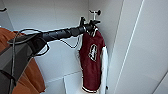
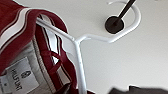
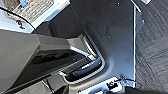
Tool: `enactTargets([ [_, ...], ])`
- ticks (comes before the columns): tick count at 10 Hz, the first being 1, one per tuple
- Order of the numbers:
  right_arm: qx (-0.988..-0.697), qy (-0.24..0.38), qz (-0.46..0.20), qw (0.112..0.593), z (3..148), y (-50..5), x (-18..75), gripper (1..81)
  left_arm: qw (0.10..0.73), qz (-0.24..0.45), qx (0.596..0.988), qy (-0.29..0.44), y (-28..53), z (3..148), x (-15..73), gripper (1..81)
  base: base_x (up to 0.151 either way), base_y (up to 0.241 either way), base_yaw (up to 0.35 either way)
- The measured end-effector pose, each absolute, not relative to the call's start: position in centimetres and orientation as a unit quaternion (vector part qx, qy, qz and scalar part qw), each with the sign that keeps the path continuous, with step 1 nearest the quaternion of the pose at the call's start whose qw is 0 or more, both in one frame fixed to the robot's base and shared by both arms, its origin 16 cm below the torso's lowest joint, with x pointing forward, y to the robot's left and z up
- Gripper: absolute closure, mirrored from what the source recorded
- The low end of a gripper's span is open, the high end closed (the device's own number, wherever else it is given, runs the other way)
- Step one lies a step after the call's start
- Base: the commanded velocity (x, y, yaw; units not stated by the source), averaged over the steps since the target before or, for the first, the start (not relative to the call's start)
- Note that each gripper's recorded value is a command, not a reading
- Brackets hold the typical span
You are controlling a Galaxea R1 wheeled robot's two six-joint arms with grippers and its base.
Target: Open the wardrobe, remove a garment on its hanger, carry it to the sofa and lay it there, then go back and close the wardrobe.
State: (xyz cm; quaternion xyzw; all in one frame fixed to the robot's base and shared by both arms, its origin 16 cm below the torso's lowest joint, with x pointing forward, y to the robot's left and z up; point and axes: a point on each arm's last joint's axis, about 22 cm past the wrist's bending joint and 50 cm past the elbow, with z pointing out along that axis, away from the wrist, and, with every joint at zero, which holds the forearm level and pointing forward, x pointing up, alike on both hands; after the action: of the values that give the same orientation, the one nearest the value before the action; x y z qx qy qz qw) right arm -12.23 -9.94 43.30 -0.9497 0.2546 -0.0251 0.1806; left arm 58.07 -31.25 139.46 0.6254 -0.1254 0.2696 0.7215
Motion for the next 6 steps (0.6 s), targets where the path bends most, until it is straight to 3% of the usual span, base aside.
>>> enactTargets([
  [6, -0.949, 0.258, -0.008, 0.182, 43.3, -9.4, -12.8, 1.0, 0.732, 0.276, 0.609, -0.132, -32.3, 140.6, 57.1, 1.0, 0.000, 0.000, 0.000],
])
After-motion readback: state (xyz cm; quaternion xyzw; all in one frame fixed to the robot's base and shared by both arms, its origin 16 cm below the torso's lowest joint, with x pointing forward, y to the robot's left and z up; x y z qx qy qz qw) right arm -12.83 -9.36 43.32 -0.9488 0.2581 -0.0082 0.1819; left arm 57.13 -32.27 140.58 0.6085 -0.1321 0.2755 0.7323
